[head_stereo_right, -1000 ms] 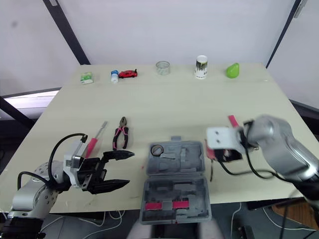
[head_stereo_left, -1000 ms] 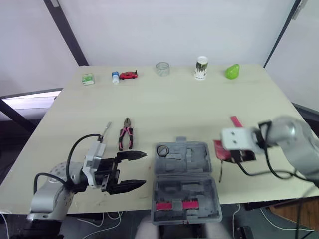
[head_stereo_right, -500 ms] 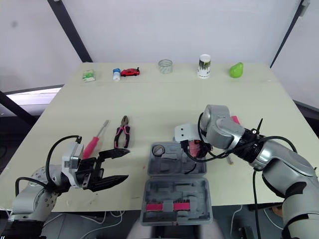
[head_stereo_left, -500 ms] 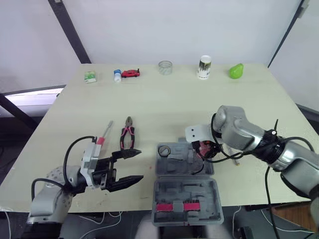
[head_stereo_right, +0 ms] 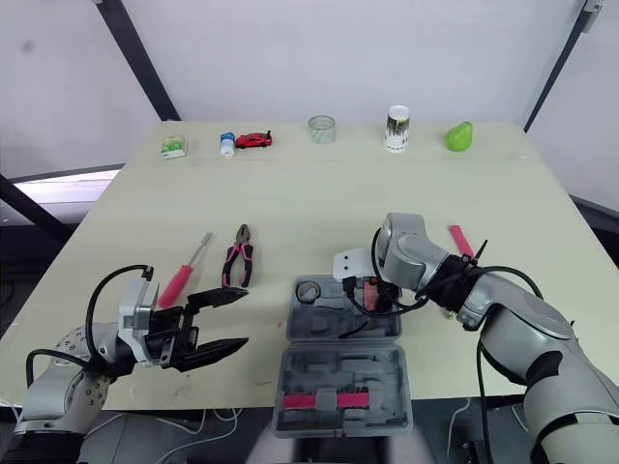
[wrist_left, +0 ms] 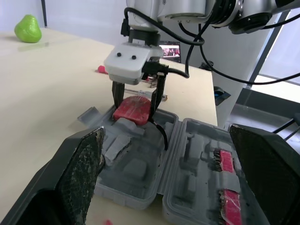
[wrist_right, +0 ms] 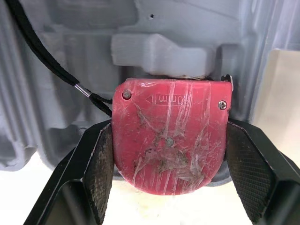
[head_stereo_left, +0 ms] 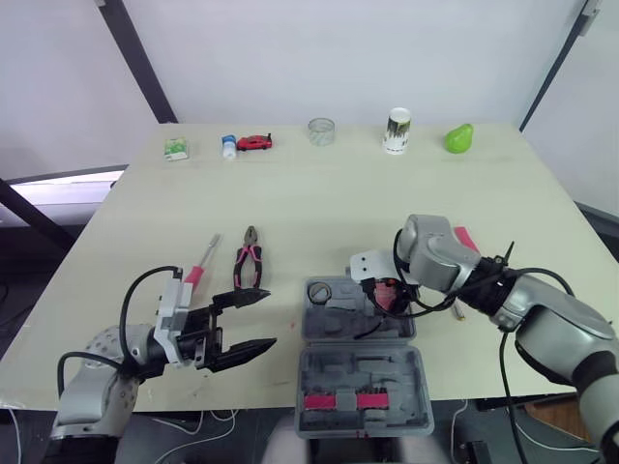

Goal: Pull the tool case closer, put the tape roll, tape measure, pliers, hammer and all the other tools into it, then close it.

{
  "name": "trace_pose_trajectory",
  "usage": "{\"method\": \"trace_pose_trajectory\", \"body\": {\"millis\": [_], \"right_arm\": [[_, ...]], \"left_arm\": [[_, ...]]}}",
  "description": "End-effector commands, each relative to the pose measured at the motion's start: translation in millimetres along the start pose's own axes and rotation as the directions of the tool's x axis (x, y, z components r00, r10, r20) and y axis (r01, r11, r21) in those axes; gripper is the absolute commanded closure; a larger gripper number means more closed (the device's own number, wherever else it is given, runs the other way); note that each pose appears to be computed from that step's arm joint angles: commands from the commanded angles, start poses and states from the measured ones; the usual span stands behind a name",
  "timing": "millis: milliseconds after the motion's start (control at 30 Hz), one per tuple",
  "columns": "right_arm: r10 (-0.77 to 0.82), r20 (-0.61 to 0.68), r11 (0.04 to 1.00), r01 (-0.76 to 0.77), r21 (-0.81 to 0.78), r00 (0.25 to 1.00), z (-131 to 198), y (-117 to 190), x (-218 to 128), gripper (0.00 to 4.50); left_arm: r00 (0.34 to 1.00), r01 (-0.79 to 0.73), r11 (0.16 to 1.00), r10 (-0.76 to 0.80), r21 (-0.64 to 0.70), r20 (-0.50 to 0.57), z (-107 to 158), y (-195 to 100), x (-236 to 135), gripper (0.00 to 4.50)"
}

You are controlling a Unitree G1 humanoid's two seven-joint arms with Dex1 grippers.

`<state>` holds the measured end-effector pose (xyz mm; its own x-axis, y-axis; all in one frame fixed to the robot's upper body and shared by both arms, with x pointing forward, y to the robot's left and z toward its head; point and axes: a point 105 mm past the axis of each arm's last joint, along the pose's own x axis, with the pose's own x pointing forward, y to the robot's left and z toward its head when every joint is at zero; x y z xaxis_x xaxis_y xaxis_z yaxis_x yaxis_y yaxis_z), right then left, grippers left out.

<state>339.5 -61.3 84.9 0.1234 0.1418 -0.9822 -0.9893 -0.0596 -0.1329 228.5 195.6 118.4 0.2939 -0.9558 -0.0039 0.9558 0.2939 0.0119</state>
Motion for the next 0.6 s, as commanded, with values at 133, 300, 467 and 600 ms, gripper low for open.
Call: {"method": "trace_pose_trajectory", "body": {"millis": [133, 300, 467, 600], "right_arm": [[-0.039, 0.024, 0.999, 0.04, -0.016, 0.999, 6, -8, -6, 1.15], [-0.065, 0.047, 0.998, 0.065, 0.0, 0.997, 6, -11, -13, 0.03], [-0.109, 0.117, 0.994, 0.107, 0.022, 0.987, 6, -11, -32, 0.03], [-0.11, 0.35, 0.989, 0.066, 0.136, 0.93, 3, 8, -56, 0.03]], "left_arm": [[1.0, -0.013, 0.999, 0.013, 0.035, 0.013, 6, 3, 0, 0.0], [1.0, -0.01, 1.0, 0.009, 0.029, 0.014, 4, 2, 1, 0.0], [1.0, -0.007, 1.0, 0.007, 0.026, 0.014, 4, 2, 2, 0.0], [1.0, -0.004, 1.0, 0.004, 0.027, 0.016, 5, 2, 3, 0.0]]}}
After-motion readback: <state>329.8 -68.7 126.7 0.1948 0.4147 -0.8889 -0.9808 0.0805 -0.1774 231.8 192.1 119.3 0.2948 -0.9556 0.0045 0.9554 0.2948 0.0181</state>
